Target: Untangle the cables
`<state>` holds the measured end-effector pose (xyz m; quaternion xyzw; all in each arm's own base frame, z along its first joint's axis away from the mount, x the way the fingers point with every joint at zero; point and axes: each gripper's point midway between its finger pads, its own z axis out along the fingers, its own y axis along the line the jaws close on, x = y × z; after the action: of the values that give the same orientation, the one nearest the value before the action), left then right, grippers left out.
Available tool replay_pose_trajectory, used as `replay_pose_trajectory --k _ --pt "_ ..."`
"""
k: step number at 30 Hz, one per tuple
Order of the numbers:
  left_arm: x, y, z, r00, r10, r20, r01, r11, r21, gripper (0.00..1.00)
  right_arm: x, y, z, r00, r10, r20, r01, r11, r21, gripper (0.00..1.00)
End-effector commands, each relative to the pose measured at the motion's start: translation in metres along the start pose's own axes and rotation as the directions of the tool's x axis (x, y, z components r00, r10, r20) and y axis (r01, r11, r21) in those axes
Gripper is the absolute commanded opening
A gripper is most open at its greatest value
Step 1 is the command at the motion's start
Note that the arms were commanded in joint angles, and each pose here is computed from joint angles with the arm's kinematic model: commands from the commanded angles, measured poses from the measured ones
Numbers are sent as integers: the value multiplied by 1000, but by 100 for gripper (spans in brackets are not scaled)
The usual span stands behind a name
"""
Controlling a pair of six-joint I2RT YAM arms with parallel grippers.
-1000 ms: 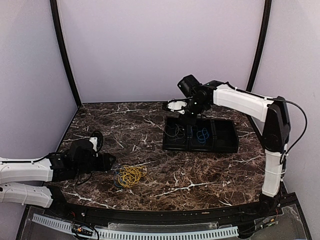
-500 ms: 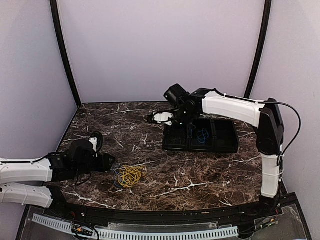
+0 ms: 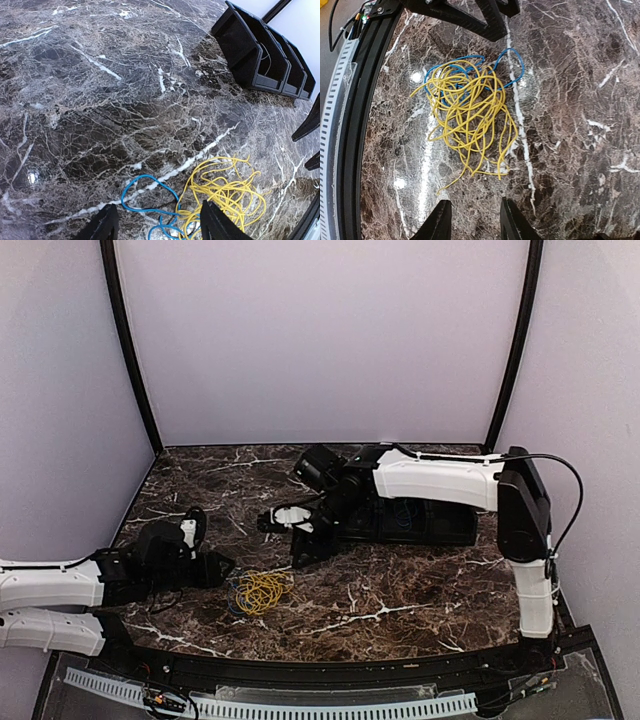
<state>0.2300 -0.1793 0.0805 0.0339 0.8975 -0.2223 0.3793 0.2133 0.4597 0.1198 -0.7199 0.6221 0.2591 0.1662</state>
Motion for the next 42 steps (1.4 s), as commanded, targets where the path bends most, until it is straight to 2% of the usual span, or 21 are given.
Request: replay_pose_trajectory --k 1,3,7,14,26,33,35,37,39,42 --pt "3 -6 -3 1000 -16 -2 16 999 52 58 5 29 18 1000 -10 -7 10 995 -104 35" --pt "2 -4 -4 1000 -17 4 16 999 43 59 13 47 19 999 -47 -15 44 987 -157 37" --pt "-1 -1 -6 1000 -15 21 14 999 31 59 37 60 28 993 -97 -60 87 985 -149 42" --pt "-1 -3 -5 1000 -10 21 9 999 36 59 46 57 46 994 -64 -85 49 985 -166 45" --pt "-2 -2 -7 999 -15 33 14 999 37 59 49 39 69 994 -5 -110 -8 993 -120 44" --pt "-4 -12 -6 1000 16 26 -18 996 83 59 38 37 63 997 18 -75 -26 994 -102 0" --pt "-8 -26 -9 999 32 36 -37 988 148 59 29 36 50 998 5 -60 -10 997 -81 0" --pt "-20 -54 -21 992 56 113 -86 957 279 60 13 38 29 999 -15 -33 13 997 -74 0" --pt "-27 -79 -39 973 87 214 -166 908 385 66 -8 44 3 999 -42 14 43 996 -83 0" --pt "-40 -98 -59 938 118 327 -257 869 423 69 -35 49 -30 993 -80 88 86 994 -69 0"
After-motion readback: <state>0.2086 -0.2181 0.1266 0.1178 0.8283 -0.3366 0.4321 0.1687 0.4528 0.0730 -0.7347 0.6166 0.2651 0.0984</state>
